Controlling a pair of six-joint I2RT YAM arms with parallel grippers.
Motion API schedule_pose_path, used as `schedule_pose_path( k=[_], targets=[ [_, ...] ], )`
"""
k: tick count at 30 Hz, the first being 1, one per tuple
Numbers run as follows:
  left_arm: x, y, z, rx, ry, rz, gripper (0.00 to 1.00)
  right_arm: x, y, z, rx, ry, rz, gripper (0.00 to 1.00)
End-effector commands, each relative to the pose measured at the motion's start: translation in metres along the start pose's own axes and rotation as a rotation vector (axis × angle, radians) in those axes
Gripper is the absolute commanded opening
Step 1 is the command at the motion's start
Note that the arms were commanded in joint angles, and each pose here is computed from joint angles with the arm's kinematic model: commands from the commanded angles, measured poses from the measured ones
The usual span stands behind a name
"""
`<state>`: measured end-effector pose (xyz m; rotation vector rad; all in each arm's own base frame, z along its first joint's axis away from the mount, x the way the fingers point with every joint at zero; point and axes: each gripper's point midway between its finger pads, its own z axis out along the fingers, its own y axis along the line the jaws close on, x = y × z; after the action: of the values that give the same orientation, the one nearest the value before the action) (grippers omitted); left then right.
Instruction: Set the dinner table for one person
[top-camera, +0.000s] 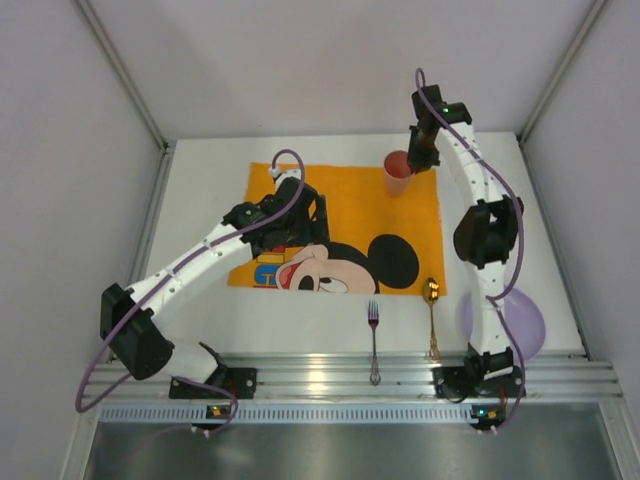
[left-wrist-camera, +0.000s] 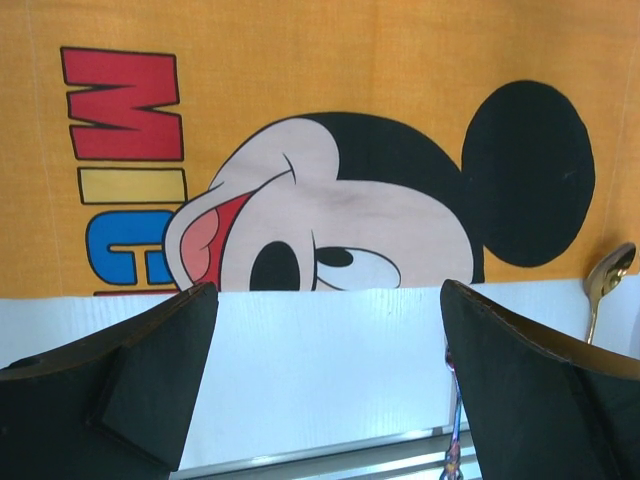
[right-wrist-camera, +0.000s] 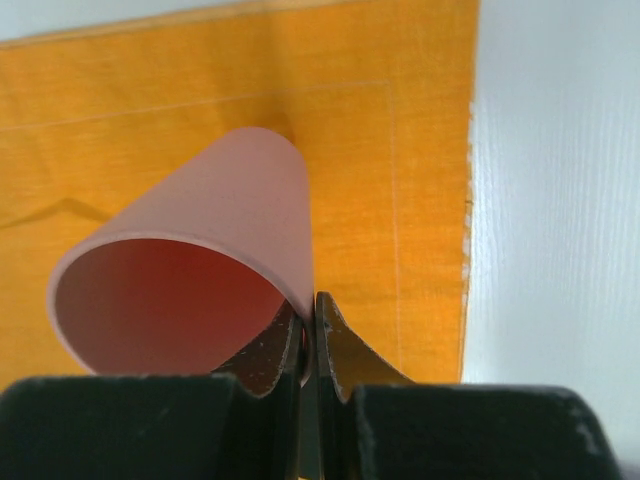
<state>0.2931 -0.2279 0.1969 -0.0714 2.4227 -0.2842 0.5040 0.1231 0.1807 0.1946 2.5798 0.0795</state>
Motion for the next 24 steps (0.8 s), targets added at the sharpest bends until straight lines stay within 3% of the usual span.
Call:
schedule_pose_path(
  k=[1, 7, 8, 9, 12, 15, 21, 24],
  targets=[
    [0.002, -0.002, -0.011, 0.064, -0.015, -0.008, 0.99, 0.0, -0.029, -0.003, 0.09, 0.02, 0.078, 0.0],
    [-0.001, 0.01, -0.016, 0.032, -0.048, -0.014, 0.99, 0.018, -0.053, 0.019, 0.163, 0.098, 0.093, 0.02],
    [-0.004, 0.011, -0.015, 0.025, -0.06, -0.018, 0.98, 0.017, -0.054, 0.021, 0.157, 0.099, 0.095, 0.1],
    [-0.005, 0.012, -0.012, 0.017, -0.058, -0.021, 0.99, 0.017, -0.055, 0.021, 0.14, 0.107, 0.108, 0.36],
    [-0.005, 0.013, -0.007, -0.007, -0.035, -0.026, 0.99, 0.012, -0.053, 0.015, 0.107, 0.096, 0.118, 0.73],
    [-0.006, 0.009, -0.004, -0.003, -0.027, -0.021, 0.98, 0.001, -0.05, 0.002, 0.078, 0.056, 0.111, 0.89],
    [-0.011, -0.011, 0.011, 0.038, 0.016, 0.028, 0.99, 0.0, -0.074, -0.054, 0.073, -0.022, 0.204, 0.91],
    [-0.003, -0.016, 0.02, 0.048, 0.059, 0.06, 0.99, 0.048, -0.084, -0.063, -0.001, 0.036, 0.282, 0.9]
  ],
)
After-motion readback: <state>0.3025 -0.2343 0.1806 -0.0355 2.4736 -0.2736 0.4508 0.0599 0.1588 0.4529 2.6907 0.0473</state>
